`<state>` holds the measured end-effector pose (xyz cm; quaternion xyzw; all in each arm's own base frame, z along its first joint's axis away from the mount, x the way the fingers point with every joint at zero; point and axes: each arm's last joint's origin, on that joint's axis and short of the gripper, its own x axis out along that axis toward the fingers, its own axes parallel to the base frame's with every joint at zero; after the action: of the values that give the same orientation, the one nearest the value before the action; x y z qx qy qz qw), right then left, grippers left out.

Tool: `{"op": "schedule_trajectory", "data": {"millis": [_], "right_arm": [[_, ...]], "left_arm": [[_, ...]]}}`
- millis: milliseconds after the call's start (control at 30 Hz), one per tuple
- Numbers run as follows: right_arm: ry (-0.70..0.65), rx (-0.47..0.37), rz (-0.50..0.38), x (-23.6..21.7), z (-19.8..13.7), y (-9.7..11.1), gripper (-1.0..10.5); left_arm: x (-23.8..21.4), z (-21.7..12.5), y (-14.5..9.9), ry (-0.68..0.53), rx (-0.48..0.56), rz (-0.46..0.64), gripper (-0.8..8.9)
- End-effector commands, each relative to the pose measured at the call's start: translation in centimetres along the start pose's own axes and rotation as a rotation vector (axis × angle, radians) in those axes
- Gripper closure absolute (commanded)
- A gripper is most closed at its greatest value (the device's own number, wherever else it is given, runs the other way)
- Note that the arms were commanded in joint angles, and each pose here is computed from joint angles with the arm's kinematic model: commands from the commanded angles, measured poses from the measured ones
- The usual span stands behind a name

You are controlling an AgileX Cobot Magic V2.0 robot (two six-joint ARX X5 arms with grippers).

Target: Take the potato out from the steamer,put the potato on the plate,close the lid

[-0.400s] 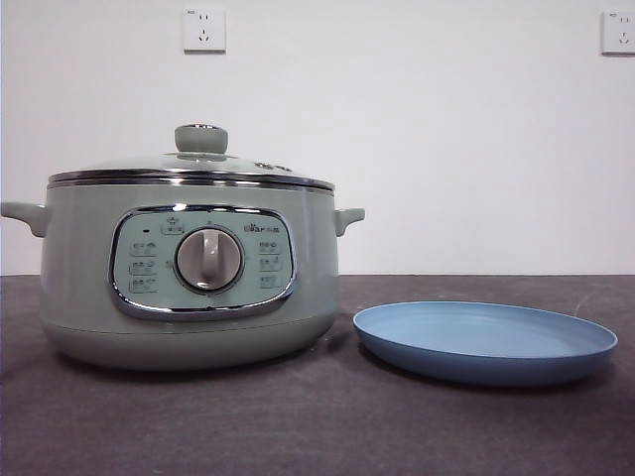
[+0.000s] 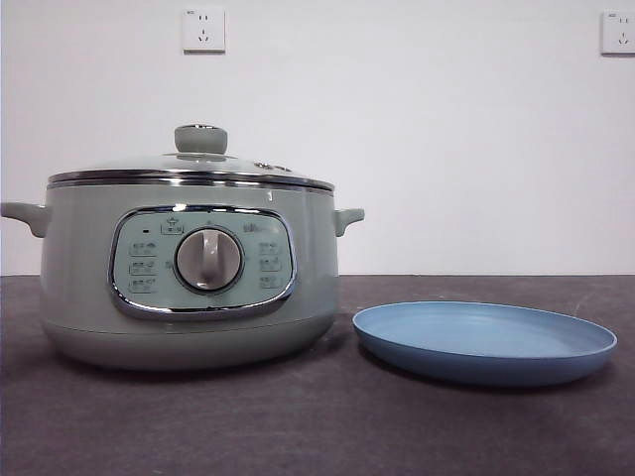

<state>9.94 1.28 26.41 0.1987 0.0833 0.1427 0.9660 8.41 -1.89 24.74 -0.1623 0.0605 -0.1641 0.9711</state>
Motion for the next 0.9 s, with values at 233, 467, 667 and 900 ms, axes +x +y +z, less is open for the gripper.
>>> {"op": "schedule_trajectory", "data": {"millis": [233, 467, 667, 900], "right_arm": [[0.003, -0.267, 0.009, 1.6, 11.0, 4.1, 9.6], [0.076, -0.329, 0.182, 4.2, 17.0, 6.5, 9.6], [0.236, -0.323, 0.417, 7.3, 18.8, 7.3, 9.6], [0.37, -0.294, 0.45, 10.2, 18.0, 6.9, 9.4]], "left_arm": [[1.8, 9.2, -2.9, 0.082, 0.196, -0.008, 8.19], [4.4, 15.4, -4.6, 0.165, 0.266, -0.052, 8.19], [7.5, 18.1, -5.1, 0.301, 0.268, -0.082, 8.19], [11.0, 18.3, -4.8, 0.419, 0.227, -0.172, 7.78]]}}
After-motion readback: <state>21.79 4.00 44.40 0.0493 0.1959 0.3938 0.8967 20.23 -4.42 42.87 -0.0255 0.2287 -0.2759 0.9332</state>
